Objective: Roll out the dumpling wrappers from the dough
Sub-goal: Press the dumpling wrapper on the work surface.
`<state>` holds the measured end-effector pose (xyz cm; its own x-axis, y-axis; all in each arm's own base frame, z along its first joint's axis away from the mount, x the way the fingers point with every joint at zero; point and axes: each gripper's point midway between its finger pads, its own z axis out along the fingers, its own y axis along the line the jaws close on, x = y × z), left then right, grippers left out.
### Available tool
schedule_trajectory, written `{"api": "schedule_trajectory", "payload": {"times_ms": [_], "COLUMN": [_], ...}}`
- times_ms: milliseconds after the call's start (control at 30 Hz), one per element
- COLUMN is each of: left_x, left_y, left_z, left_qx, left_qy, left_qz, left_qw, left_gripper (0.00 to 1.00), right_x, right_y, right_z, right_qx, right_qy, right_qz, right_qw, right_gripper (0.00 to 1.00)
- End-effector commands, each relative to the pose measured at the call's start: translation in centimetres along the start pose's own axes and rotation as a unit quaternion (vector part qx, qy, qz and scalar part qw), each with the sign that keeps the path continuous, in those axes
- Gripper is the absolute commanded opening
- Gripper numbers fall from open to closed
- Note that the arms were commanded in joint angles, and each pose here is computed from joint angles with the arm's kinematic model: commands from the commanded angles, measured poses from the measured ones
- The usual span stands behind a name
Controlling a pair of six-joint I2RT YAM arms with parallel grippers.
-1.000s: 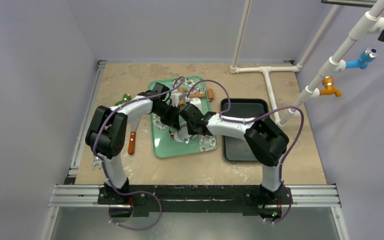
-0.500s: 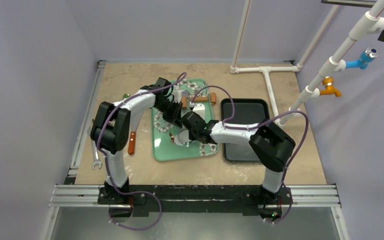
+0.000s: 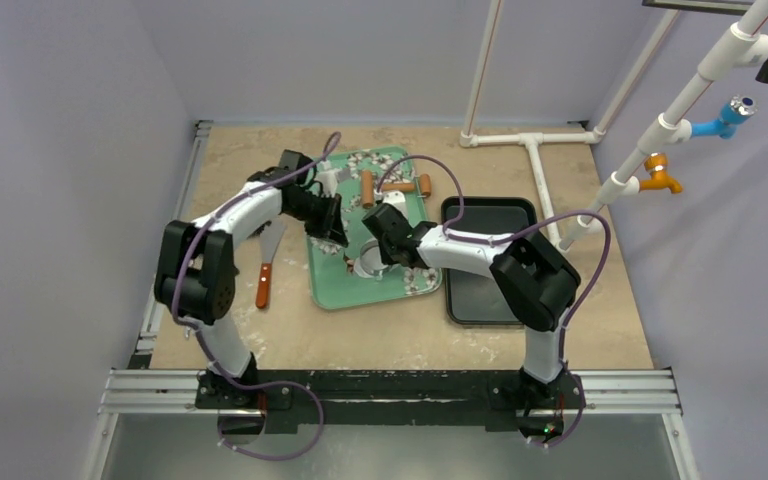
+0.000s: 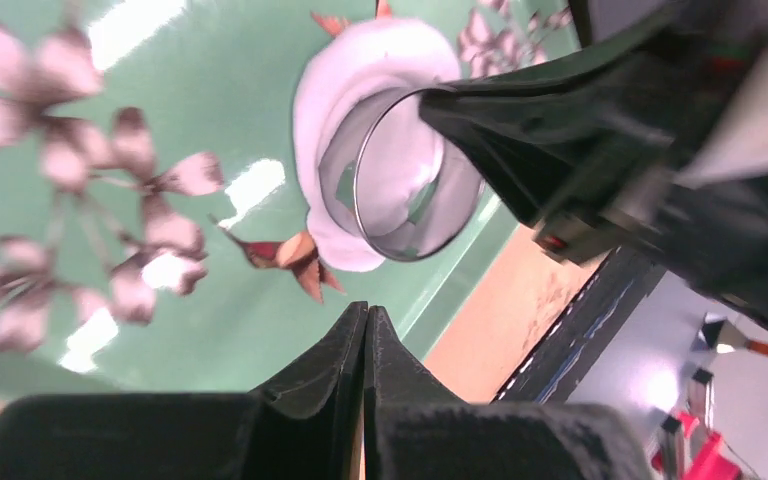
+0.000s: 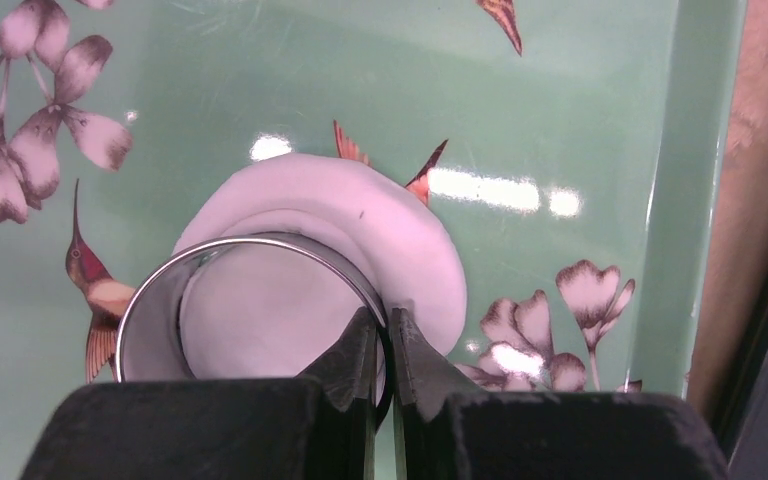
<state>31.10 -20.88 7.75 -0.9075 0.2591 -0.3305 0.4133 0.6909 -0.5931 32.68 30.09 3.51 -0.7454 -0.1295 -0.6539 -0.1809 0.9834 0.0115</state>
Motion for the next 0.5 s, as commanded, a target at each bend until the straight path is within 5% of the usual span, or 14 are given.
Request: {"api": "schedule_trajectory", "payload": {"times_ms": [0,200,300,467], "left_x": [-4.3,-3.7,-2.6,-1.6], "left_y": [-3.1,-2.0,1.1,4.9], "left_z": [-7.0,-8.9,-8.3,-7.6], "left_qx": [0.003,-0.031,-0.09,-0.156], "left_qy": [-0.104,-0.104,-0.071,-0.041], "left_qz": [0.092,0.138,0.16,0.182], "left_qw": [0.99,0.984,0.98,0.97], "left_gripper": [0.0,0.01,0.16,0.27], "right_x": [-1.5,-0.6,-0.2,0.3], "right_y": [0.5,-0.1,-0.3,1.0], "right_z": [0.0,-0.3,-0.4,-0.7], "right_qx": [-0.022,-0.039,-0.04,-0.083], "right_qy": [-0.012,-0.001,0.004,0.001], "right_qz": [-0.077,-0.172,-0.197,-0.219], "right_qw": [0.997,0.984,0.98,0.972], "right_gripper": [0.0,0.0,0.0,0.0]}}
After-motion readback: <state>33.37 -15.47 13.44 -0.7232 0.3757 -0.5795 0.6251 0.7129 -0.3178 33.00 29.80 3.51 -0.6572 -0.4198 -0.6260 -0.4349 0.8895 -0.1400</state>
